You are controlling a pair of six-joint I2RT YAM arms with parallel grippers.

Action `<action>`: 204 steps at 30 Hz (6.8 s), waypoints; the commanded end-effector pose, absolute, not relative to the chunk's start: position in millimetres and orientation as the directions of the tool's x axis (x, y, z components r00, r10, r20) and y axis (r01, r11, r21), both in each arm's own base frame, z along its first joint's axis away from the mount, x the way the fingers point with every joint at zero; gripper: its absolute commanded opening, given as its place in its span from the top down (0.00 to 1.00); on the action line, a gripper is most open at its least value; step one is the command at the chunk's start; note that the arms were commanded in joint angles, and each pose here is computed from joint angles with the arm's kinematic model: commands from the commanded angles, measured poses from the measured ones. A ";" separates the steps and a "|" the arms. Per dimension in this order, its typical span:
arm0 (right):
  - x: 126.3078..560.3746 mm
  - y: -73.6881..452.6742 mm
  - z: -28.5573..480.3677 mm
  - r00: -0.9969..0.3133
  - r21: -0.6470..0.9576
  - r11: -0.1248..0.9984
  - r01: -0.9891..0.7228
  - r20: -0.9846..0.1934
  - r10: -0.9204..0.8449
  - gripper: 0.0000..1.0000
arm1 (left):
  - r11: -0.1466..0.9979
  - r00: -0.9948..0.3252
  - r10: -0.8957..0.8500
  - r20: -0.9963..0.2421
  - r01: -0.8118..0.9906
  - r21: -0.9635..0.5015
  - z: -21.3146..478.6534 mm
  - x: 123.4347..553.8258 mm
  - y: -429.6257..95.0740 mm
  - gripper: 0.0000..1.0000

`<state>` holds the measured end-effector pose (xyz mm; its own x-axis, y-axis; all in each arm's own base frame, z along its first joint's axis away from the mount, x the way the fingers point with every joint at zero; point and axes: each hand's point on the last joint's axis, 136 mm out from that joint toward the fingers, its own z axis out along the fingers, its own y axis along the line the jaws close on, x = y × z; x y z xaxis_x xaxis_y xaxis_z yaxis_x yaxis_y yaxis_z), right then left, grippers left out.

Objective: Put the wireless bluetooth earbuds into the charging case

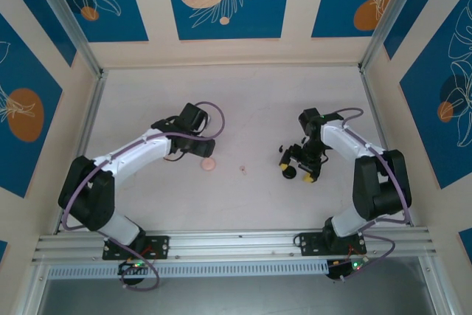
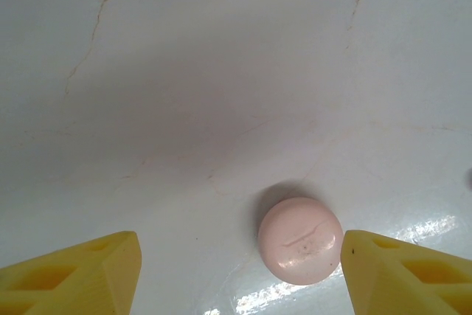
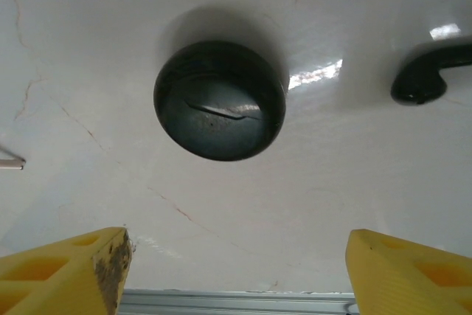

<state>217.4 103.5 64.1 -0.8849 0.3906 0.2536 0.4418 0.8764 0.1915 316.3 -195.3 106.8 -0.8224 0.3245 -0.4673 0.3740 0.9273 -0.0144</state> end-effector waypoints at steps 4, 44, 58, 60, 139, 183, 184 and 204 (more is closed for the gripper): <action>237.6 108.3 60.5 -0.895 0.202 0.880 0.429 0.230 0.383 0.26 | 0.929 -0.830 0.317 -0.459 0.370 -0.028 108.9 318.1 -203.2 0.29; 262.8 121.9 49.3 -0.957 0.226 0.931 0.288 0.090 0.274 0.53 | 0.878 -0.768 0.283 -0.574 0.448 -0.166 126.0 314.6 -230.7 0.35; 288.9 233.6 158.4 -0.931 0.734 0.663 -0.147 -0.329 0.159 0.54 | 0.481 -0.219 0.151 -0.964 0.868 -0.122 185.3 245.0 -292.5 0.45; 284.4 247.7 168.4 -0.927 0.771 0.610 -0.183 -0.342 0.153 0.54 | 0.449 -0.146 0.146 -0.979 0.891 -0.066 187.8 234.7 -295.9 0.46; 174.7 220.3 256.8 -0.218 0.231 -0.048 -0.972 -0.957 -0.191 0.42 | -0.043 -0.134 -0.093 -0.987 0.991 -0.130 253.2 176.0 -351.4 0.82; 248.2 223.0 232.4 -0.002 -0.028 0.051 -0.998 -0.862 -0.507 0.85 | 0.117 0.096 0.304 -0.948 0.984 0.137 218.7 225.3 -323.9 0.42; 251.4 223.5 231.3 0.017 -0.051 0.051 -0.997 -0.850 -0.526 0.85 | 0.108 0.113 0.332 -0.937 0.982 0.157 216.9 225.5 -322.4 0.42; 253.4 244.7 227.6 0.076 -0.083 -0.010 -0.996 -0.853 -0.516 0.79 | 0.213 0.066 0.483 -0.873 0.958 0.191 215.7 256.1 -286.0 0.43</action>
